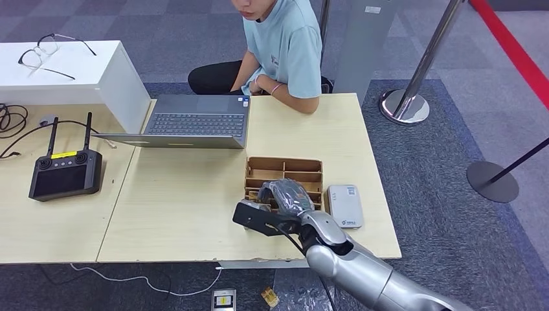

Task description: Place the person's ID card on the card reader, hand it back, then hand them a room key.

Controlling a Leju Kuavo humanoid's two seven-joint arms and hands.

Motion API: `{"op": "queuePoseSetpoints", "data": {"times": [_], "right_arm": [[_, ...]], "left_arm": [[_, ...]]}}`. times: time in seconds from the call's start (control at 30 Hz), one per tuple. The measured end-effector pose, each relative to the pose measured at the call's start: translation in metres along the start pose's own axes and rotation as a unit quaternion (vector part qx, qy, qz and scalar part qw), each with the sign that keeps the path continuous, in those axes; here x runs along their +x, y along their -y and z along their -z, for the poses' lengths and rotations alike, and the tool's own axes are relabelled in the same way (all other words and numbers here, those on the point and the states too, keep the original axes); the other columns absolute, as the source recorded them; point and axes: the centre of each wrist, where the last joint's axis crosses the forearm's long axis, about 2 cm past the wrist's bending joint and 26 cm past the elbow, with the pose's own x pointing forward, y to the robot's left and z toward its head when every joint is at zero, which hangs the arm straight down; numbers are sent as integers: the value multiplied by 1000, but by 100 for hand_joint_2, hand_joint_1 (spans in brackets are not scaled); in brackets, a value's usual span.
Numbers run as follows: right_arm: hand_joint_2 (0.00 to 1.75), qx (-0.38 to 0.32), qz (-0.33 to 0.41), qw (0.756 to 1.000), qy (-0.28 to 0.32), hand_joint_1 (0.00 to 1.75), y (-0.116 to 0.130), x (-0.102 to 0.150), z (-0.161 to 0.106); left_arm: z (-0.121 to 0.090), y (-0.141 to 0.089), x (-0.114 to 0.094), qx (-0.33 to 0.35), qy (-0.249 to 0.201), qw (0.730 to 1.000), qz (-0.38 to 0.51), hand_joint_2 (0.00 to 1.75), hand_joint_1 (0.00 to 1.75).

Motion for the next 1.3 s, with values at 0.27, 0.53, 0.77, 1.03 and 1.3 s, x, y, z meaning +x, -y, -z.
{"op": "queuePoseSetpoints", "data": {"times": [0.27,0.53,0.77,1.03,1.3], "right_arm": [[175,1,4,1000,-3,114,-2,-2,3],[175,-1,3,1000,-6,110,-3,-2,4],[175,-4,-4,1000,-2,79,-4,-1,3],[175,-7,-24,1000,3,61,-6,3,2],[175,-1,-36,999,10,66,-9,7,-1]], "left_arm": [[0,0,0,0,1,1000,1,175,0],[0,0,0,1,2,1000,1,175,0],[0,0,0,1,2,1000,0,175,0],[0,0,0,1,4,1000,-2,175,0],[0,0,0,1,3,1000,-4,175,0]]}}
